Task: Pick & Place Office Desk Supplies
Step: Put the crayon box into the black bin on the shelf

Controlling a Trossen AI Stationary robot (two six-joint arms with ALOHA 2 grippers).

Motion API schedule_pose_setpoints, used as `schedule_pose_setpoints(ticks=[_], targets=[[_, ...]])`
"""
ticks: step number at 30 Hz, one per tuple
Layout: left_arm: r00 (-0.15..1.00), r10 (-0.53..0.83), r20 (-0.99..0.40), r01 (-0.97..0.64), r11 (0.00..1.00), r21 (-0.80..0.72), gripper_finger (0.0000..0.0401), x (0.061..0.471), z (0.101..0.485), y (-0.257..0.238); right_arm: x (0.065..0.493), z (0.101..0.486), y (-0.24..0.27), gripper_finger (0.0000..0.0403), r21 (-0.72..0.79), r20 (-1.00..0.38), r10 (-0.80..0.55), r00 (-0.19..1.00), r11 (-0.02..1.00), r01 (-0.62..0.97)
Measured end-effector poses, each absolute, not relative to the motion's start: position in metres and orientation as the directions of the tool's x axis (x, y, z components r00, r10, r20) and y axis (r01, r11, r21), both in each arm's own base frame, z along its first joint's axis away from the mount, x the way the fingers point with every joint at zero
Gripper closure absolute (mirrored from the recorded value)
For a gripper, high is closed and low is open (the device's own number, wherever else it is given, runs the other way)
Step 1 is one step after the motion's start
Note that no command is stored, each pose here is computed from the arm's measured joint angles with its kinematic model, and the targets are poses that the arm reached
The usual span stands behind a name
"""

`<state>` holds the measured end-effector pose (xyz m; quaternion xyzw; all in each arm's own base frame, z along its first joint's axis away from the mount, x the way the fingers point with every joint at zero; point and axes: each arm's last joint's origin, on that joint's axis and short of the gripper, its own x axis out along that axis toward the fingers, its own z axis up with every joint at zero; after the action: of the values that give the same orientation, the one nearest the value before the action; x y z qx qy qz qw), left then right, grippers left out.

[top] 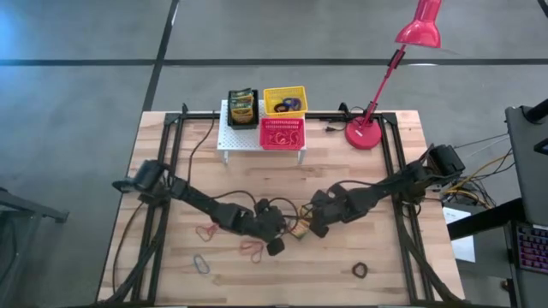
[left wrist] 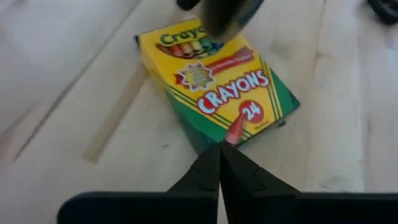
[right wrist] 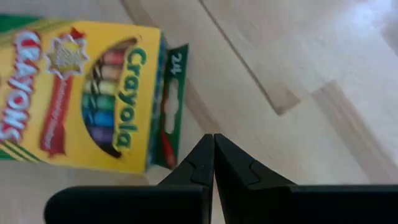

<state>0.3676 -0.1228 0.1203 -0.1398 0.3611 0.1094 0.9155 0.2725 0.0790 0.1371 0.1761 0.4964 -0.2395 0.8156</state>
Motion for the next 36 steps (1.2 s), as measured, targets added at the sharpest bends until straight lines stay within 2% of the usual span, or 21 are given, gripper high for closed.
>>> schedule_pose_setpoints(ticks=[5,18,36], targets=[[0.731,0.025,-0.682,-0.25,0.94,-0.234,0.0396,0.375,0.112,-0.12,0.272,0.134,0.08,0.0394,0.076,-0.894,-0.187,0.407,0.832,0.549],[0.729,-0.001,-0.685,-0.233,0.94,-0.249,0.0397,0.375,0.11,-0.122,0.293,0.161,0.087,0.0394,0.137,-0.86,-0.117,0.496,0.884,0.447],[0.723,0.096,-0.684,-0.302,0.935,-0.187,0.0397,0.372,0.106,-0.123,0.312,0.2,0.115,0.0394,0.242,-0.791,0.009,0.612,0.923,0.299]])
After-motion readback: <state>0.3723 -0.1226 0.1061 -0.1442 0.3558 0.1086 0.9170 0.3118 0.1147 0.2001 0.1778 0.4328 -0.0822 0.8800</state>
